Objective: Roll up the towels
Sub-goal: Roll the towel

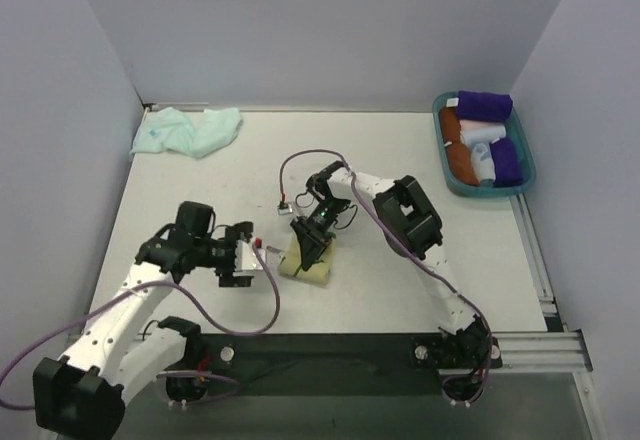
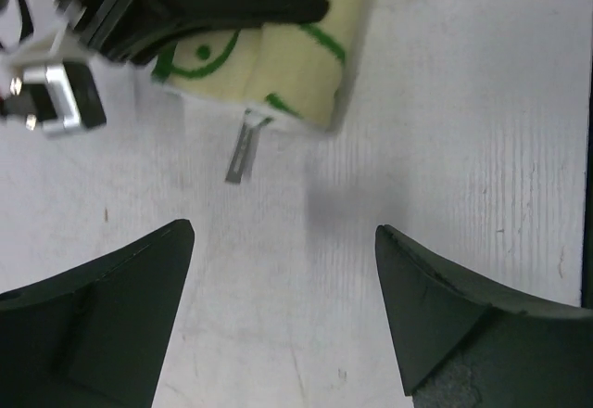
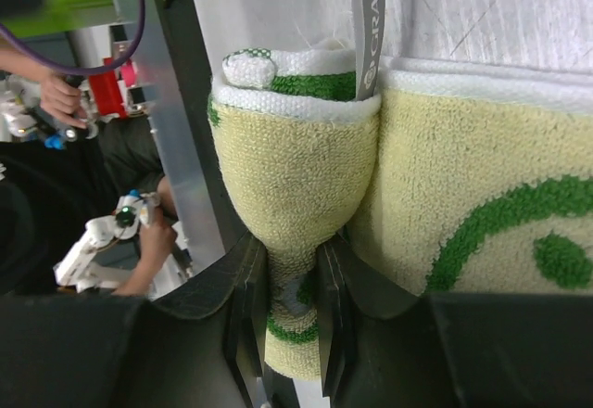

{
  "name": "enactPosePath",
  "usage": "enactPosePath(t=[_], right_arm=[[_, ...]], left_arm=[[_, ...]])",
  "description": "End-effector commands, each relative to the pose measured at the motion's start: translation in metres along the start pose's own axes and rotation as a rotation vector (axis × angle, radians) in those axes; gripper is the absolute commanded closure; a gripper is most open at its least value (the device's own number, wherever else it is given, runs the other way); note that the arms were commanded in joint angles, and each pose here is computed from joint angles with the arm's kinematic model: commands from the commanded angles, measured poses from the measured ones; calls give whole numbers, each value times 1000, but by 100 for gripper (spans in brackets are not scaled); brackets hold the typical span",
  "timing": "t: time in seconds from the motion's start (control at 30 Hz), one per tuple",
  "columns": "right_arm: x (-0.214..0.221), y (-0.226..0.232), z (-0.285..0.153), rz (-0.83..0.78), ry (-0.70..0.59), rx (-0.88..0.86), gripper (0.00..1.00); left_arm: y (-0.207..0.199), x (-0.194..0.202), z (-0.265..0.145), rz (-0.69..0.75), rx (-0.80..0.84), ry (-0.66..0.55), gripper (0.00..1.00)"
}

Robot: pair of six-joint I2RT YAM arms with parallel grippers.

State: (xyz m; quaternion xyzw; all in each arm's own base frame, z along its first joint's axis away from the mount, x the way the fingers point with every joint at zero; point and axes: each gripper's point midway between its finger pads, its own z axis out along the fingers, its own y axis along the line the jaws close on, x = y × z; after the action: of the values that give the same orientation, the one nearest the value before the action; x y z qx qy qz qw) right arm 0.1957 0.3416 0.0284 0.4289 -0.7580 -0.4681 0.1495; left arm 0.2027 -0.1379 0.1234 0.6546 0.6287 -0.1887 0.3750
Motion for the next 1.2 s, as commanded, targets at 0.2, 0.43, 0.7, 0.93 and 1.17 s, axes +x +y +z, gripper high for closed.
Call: enactPosePath(t=[0.2,0.43,0.7,0.93,1.17], right_arm=[[15,-9,9,80,66,-80,100],[18,-11,9,63,74,-93,100],[20,-10,8,51,74,-116,100],[18,-9,-1,43,69,-88,95],[-10,2,-56,-38,-22,63,48]], left_arm=[[-22,-55,64,628,-207,-35,12],[-11,-47,108,624,-249,58,24],[-20,-27,130,629,-201,97,35],[-47,-4,136,532,-30,171,70],[-80,1,122,360,171,251,88]])
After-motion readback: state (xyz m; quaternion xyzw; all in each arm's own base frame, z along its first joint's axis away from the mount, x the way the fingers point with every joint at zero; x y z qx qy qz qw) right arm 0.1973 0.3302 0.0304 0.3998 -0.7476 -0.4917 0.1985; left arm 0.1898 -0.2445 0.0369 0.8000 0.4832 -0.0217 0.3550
